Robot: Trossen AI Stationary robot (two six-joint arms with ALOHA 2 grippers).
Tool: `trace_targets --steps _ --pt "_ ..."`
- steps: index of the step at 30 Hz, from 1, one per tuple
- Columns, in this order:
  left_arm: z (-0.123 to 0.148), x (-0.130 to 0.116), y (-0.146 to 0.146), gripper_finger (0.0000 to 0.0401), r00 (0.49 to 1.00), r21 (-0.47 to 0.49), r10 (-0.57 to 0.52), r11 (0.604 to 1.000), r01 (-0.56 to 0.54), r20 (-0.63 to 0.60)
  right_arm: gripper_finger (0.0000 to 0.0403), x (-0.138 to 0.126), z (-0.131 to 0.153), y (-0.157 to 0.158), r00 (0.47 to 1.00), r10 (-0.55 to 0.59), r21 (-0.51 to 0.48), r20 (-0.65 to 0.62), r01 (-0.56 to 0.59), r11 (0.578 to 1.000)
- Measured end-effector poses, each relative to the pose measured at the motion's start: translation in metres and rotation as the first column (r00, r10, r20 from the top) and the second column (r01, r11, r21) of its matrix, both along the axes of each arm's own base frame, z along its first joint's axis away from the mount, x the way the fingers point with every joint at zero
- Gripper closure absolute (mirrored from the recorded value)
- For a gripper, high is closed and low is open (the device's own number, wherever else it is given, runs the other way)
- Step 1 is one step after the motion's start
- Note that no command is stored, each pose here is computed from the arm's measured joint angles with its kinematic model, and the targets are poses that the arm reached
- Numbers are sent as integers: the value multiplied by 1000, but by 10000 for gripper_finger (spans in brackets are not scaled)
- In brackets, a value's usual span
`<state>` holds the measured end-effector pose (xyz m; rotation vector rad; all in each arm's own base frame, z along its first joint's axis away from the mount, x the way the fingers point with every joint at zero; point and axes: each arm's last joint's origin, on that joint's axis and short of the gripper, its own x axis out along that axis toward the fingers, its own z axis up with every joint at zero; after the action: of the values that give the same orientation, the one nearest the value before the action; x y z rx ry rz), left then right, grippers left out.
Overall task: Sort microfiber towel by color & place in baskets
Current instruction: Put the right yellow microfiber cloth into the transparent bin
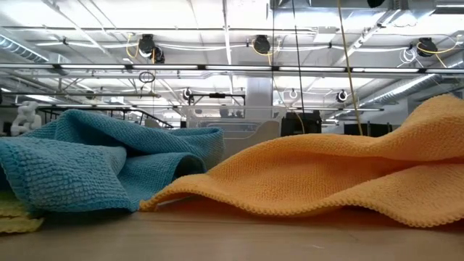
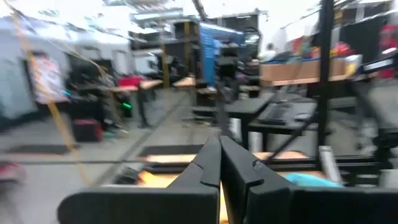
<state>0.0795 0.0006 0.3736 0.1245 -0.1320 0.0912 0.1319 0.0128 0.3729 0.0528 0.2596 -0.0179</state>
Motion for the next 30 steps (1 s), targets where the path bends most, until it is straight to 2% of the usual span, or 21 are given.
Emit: trace_targets --steps 7,11,14,17,20,23,26,28,30 --pt "-3 18 0 399 997 -23 23 999 -25 -75 403 2 -12 0 997 -25 90 -70 31 995" --pt "-14 31 2 399 987 -53 93 993 -101 -134 403 10 -27 1 991 -43 120 -126 58 991" --pt "-23 39 2 399 978 -89 95 989 -114 -188 403 17 -42 2 981 -57 162 -187 88 983" --pt "-32 48 1 399 971 -113 67 989 -95 -231 403 25 -62 6 952 -60 202 -299 125 971" --pt "-41 58 0 399 961 -104 51 991 -82 -273 395 30 -83 12 898 -56 213 -437 164 963" --pt "-51 67 0 399 952 -100 53 991 -86 -301 369 35 -102 22 829 -37 202 -559 179 963" --pt "-59 77 -1 399 946 -99 53 991 -89 -321 325 44 -118 33 776 -21 179 -630 172 969" --pt "-65 84 -1 399 935 -96 53 991 -92 -350 289 51 -127 39 750 -44 134 -660 175 976" --pt "-70 91 -1 399 927 -92 54 991 -94 -371 248 59 -138 42 721 -113 36 -684 188 981"
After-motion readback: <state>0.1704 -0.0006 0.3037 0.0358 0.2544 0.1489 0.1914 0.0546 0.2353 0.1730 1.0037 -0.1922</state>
